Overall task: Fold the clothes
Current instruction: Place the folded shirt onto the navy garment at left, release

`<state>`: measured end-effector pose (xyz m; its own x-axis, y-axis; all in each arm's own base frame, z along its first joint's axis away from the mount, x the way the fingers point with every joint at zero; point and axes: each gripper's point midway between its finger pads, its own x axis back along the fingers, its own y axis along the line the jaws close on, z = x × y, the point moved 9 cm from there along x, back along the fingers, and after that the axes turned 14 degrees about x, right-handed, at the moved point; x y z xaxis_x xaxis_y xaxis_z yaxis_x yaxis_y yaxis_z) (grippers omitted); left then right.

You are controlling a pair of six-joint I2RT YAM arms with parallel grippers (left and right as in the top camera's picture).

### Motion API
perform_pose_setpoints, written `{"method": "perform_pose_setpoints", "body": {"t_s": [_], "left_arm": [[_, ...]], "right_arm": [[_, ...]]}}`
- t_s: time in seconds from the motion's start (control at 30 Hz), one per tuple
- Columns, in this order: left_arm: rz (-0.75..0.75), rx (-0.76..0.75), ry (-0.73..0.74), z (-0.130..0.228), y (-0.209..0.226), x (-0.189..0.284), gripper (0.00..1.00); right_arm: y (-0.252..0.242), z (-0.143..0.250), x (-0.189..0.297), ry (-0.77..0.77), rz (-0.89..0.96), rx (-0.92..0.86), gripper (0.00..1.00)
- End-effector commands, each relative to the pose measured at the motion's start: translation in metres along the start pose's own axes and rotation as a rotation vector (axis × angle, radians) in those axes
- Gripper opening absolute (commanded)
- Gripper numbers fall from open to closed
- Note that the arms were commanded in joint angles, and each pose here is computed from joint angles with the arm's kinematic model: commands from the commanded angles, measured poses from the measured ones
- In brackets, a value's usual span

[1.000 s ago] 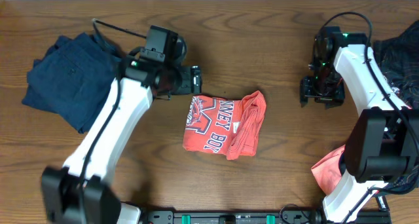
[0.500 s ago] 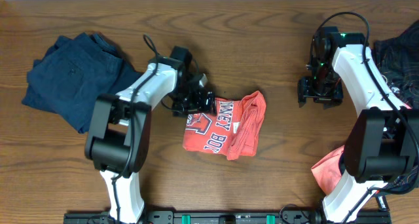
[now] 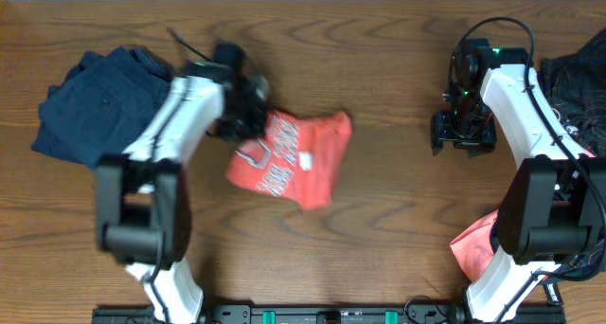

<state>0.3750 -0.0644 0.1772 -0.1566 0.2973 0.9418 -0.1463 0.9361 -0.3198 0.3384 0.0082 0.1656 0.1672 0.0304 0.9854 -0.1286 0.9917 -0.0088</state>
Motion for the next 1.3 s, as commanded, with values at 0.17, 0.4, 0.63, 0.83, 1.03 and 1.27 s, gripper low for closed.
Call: {"method": "perform_pose_setpoints", "body": {"t_s": [0.17,0.4,0.63,0.83,1.03,1.27], "left_arm": [[-0.253,0.24,-0.614,-0.04,0.101,0.159,0.07],[-0.324,0.576,-0.631,-0.034,0.207,0.166,0.11],[-0.33,0.903,-0.543,-0.017,0.277,0.144,0.98],[-0.168,0.873,-0.56,-0.022,0.266,0.149,0.98],[0.007,0.582,-0.545,-0.042,0.19,0.148,0.98],[-0.042,0.285,-0.3,-0.028,0.079,0.099,0.98]], "right_arm": [[0.002,0.003,0.009,-0.032,0.004,0.013,0.66],[0.002,0.003,0.009,-0.032,0.004,0.013,0.67],[0.002,0.004,0.009,-0.027,0.004,0.014,0.67],[0.002,0.003,0.009,-0.032,0.004,0.012,0.71],[0.014,-0.017,0.011,-0.171,-0.149,0.024,0.83],[0.017,-0.046,0.021,-0.372,-0.24,0.047,0.99]]}}
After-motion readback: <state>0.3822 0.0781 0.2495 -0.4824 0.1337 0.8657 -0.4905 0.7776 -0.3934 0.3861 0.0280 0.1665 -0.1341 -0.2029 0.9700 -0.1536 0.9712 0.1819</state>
